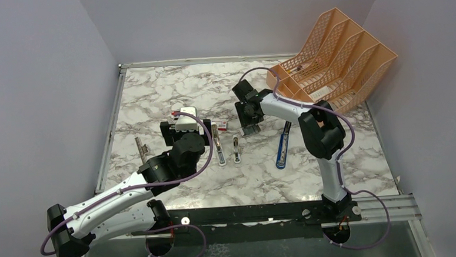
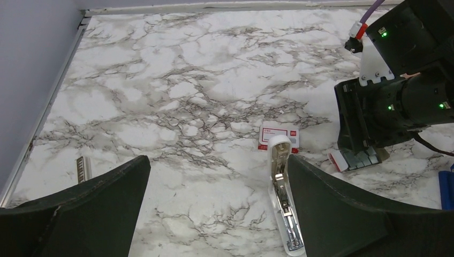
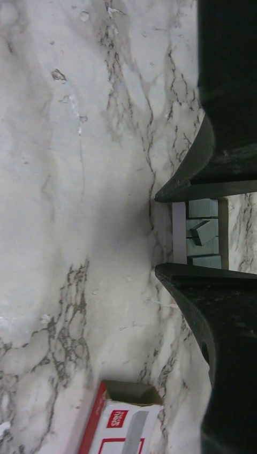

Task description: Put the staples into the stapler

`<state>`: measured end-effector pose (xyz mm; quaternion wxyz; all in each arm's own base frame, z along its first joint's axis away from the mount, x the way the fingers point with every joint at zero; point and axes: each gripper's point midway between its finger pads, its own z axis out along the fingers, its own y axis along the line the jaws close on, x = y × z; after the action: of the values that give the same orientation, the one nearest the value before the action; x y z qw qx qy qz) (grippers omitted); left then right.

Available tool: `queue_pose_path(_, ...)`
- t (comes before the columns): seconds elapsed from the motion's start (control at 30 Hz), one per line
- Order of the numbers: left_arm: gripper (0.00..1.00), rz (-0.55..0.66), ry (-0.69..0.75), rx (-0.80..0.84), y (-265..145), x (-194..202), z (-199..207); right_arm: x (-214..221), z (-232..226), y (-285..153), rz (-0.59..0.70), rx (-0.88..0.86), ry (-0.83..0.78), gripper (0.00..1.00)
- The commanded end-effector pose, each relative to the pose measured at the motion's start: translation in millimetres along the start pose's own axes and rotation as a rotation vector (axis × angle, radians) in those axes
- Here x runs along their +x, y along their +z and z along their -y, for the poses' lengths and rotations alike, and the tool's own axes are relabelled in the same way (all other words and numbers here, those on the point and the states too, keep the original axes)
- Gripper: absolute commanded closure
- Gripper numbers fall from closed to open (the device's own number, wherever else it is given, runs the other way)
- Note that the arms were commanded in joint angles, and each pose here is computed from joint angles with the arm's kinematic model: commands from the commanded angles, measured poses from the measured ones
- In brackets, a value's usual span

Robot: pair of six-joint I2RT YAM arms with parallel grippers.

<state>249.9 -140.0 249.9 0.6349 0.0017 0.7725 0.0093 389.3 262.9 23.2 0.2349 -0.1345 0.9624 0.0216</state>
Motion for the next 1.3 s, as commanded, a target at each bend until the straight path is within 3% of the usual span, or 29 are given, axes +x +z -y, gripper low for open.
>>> queue_pose_path(0.0, 0.01, 0.01, -0.044, 0.006, -3, -11, -1, 30, 0, -10, -0.07, -0.005, -0.066, 0.49)
queue_pose_path(0.37, 0.01, 0.01, -0.039, 0.006, -3, -12, -1, -12, 5, -61, 0.117, 0.013, 0.016, 0.58)
queue_pose_path(0.5, 0.01, 0.01, -0.039, -0.003, -3, -11, -2, -12, -1, -70, 0.131, -0.012, 0.004, 0.67)
queue_pose_path(0.77, 0.01, 0.02, -0.046, -0.012, -4, -14, -6, 21, -23, -65, 0.041, -0.073, -0.054, 0.93)
queue_pose_path(0.9, 0.01, 0.022, -0.054, -0.007, -4, -13, -6, 34, -23, -59, 0.007, -0.065, -0.05, 0.93)
queue_pose_path(1.1, 0.01, 0.02, -0.052, 0.001, -4, -12, -4, 42, -26, -52, -0.014, -0.06, -0.072, 0.84)
queue_pose_path(1.27, 0.01, 0.024, -0.054, 0.004, -5, -14, -5, 44, -25, -46, -0.018, -0.042, -0.069, 0.9)
